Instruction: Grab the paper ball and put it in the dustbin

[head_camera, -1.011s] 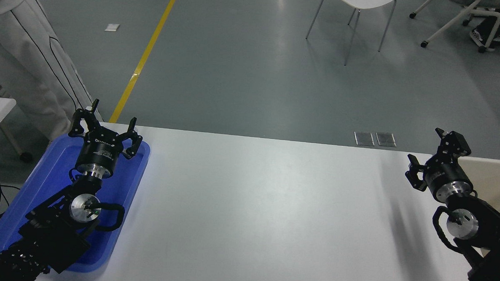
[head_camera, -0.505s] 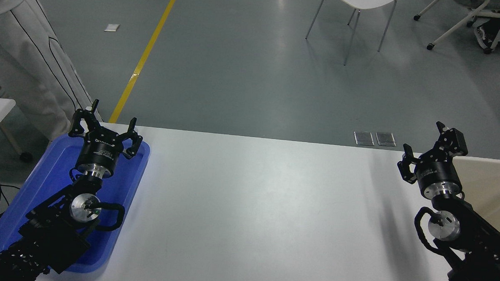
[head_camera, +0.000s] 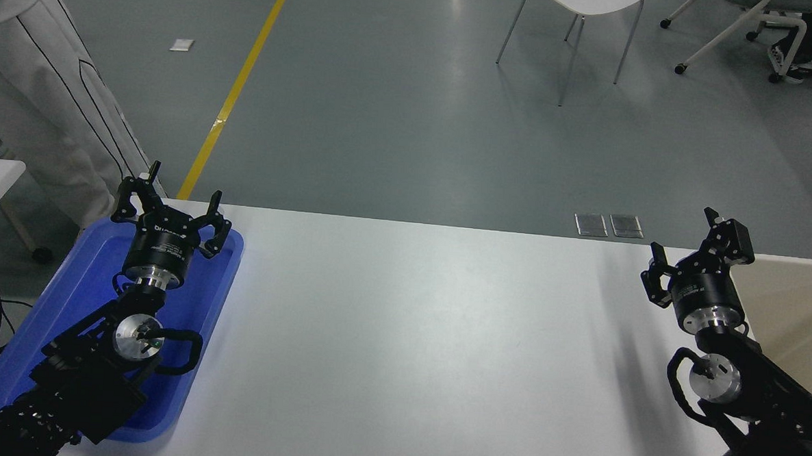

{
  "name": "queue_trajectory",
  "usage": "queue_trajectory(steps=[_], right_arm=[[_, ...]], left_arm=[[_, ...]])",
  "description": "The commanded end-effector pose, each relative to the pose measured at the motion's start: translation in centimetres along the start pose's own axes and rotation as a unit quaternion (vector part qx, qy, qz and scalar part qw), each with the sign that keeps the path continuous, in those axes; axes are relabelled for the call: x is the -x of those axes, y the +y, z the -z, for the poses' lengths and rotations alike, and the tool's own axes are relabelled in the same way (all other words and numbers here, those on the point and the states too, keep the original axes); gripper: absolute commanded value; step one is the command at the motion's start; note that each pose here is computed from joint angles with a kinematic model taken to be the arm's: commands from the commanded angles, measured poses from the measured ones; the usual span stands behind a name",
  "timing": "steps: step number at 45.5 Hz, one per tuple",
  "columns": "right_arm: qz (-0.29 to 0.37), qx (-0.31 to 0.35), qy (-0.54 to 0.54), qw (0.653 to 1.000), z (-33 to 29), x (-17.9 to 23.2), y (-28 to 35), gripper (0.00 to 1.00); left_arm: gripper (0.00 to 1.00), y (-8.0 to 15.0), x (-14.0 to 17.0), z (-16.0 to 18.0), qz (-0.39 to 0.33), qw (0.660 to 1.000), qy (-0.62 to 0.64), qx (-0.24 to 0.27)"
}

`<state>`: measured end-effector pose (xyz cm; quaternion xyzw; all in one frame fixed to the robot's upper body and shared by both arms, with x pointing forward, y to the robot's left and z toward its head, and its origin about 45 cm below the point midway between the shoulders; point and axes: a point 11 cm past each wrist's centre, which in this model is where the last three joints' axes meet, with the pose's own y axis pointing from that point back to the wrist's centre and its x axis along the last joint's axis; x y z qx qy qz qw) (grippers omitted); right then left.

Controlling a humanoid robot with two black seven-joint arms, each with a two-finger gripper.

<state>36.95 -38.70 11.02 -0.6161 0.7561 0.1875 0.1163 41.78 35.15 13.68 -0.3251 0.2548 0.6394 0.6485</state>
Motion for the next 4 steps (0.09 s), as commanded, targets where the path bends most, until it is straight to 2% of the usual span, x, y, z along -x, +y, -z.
queue_trajectory(steps=[1,4], right_arm=[[-0.002,-0.018,-0.004,1.0,0.22,-0.17,0.31,1.0],[0.0,-0.019,-0.005,1.0,0.26,-0.07,0.3,1.0]], left_arm=[[1.0,0.0,0.0,0.0,0.0,1.0,0.0,0.0],[1.0,0.0,0.0,0.0,0.0,1.0,0.0,0.0]])
